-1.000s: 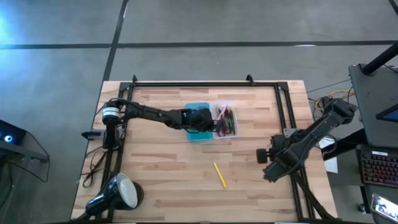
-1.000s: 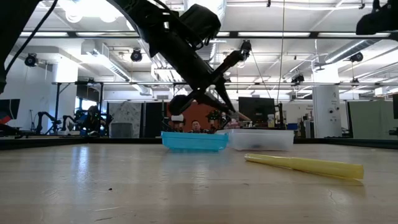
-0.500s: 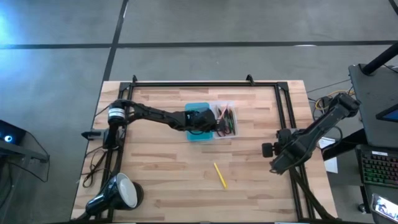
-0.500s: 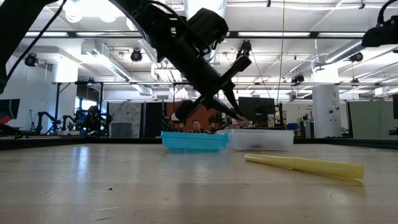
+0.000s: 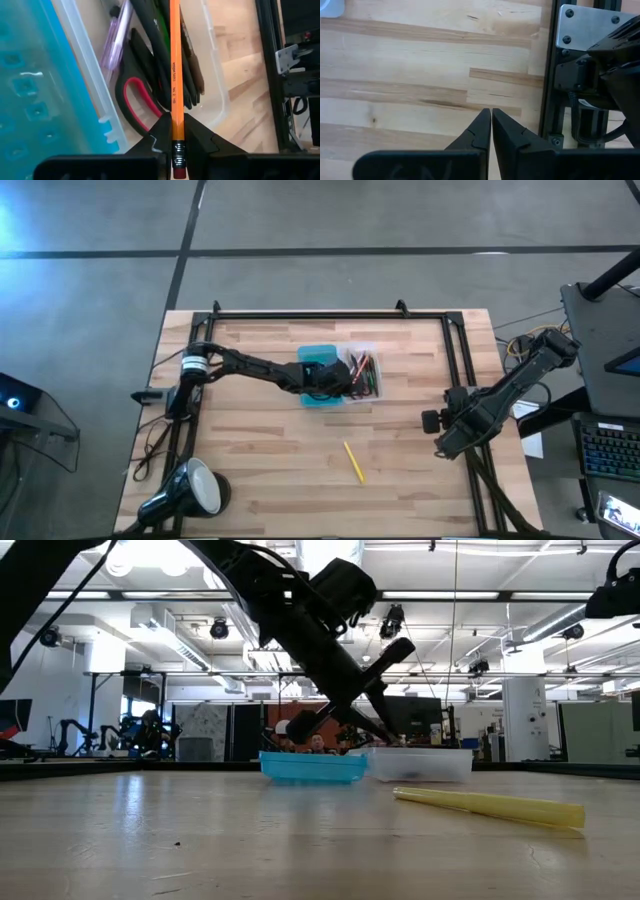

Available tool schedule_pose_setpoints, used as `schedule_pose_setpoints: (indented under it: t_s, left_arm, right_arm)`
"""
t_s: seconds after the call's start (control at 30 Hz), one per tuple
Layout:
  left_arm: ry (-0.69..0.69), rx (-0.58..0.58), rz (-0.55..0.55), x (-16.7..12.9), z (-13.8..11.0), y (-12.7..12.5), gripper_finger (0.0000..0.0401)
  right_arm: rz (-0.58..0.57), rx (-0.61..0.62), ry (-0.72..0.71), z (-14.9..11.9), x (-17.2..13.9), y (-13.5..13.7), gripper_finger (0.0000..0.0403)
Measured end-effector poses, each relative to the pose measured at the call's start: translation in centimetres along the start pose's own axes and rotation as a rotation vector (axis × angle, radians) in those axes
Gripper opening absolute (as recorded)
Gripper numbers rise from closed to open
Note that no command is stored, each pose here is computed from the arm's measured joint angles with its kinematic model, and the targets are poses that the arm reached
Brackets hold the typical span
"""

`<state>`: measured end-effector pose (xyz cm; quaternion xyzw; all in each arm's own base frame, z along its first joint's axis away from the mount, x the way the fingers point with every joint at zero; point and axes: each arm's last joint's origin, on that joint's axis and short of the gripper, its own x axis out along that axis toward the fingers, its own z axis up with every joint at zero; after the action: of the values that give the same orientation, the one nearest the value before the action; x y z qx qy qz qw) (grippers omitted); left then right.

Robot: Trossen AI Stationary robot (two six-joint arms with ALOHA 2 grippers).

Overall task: Pick & place school supplies into a supply box
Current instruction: Put the orange pencil into the blue supply box, then put the yellow pen into the blue supply box

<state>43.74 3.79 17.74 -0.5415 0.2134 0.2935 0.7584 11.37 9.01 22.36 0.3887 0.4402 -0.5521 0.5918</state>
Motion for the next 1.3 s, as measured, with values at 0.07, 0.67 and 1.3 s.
schedule_pose_setpoints:
  t_s: [0.07, 0.67, 1.3]
  left_arm:
    - [-0.011, -0.006, 0.001, 0.0, 0.0, 0.0, 0.0011]
    - [0.058, 0.165, -0.040, -0.5, -0.2, -0.5, 0.0077]
    - [0.522, 1.250, -0.215, -6.6, -2.8, 0.0, 0.0078]
  right_arm:
    - [0.000, 0.000, 0.000, 0.0, 0.0, 0.0, 0.0009]
    - [0.030, -0.051, 0.018, -0.2, 0.1, 0.3, 0.0009]
    - [0.484, -0.247, 0.250, -3.4, 3.0, 11.1, 0.0132]
